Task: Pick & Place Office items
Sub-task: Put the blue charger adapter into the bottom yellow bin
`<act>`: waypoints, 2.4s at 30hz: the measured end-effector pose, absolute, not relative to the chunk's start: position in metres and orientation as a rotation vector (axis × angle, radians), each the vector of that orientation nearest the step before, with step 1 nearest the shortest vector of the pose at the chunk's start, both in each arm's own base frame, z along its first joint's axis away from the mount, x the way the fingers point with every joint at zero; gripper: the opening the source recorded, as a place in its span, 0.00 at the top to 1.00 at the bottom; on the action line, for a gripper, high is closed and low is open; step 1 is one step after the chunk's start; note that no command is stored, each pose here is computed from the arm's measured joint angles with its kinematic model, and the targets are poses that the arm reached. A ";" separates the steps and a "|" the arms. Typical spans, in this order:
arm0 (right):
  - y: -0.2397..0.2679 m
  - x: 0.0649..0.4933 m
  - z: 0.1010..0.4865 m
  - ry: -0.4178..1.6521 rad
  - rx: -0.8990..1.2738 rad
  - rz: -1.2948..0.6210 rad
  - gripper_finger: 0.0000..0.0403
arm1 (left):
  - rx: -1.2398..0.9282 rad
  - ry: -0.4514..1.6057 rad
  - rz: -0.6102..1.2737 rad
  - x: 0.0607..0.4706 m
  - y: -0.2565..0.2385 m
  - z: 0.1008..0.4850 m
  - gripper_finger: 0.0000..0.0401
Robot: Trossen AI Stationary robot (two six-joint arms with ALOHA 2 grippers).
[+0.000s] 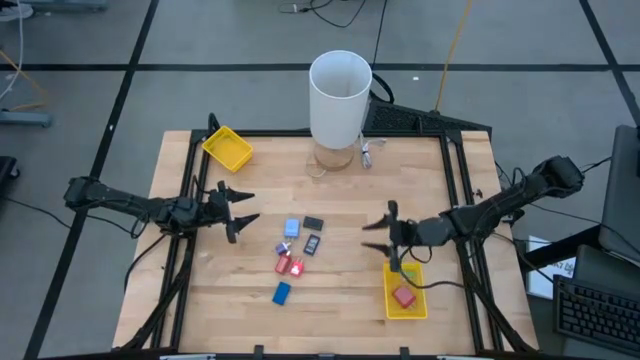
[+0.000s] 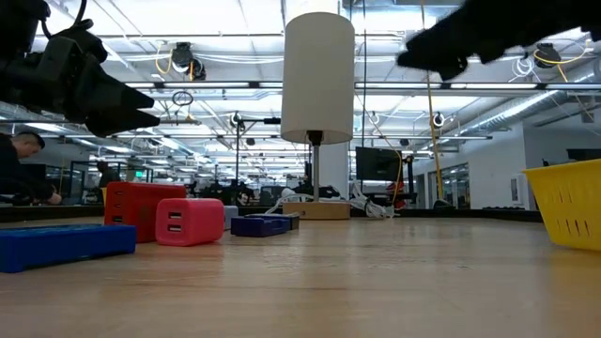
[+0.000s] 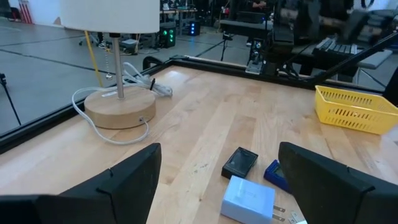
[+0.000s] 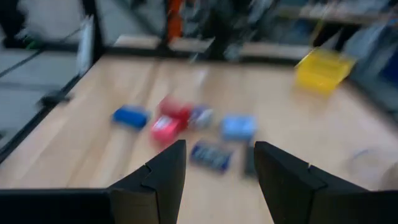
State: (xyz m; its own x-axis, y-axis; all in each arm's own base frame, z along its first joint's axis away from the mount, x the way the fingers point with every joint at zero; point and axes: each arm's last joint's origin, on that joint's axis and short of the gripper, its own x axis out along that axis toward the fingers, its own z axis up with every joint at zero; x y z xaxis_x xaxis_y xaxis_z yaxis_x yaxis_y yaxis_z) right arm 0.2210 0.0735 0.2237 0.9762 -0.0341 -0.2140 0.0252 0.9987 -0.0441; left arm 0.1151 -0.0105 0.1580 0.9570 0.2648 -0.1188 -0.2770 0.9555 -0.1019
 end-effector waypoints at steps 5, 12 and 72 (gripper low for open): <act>0.057 0.228 0.248 -0.021 -0.062 -0.102 0.55 | -0.124 0.088 0.274 0.115 -0.011 0.160 0.20; 0.045 0.230 0.260 -0.132 -0.095 -0.158 0.55 | -0.222 0.041 0.273 0.116 -0.011 0.163 0.24; 0.040 0.215 0.228 -0.134 -0.045 -0.162 0.55 | -0.265 0.807 0.626 0.268 -0.019 0.123 0.26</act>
State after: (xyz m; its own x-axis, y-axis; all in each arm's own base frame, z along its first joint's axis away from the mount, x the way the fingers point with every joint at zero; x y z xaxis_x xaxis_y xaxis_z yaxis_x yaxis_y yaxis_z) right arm 0.2148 0.0400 0.2277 0.9780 -0.1578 0.1368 0.1638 0.9859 -0.0338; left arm 0.2685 -0.0185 0.1228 0.5251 0.4188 -0.7409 -0.6134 0.7897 0.0117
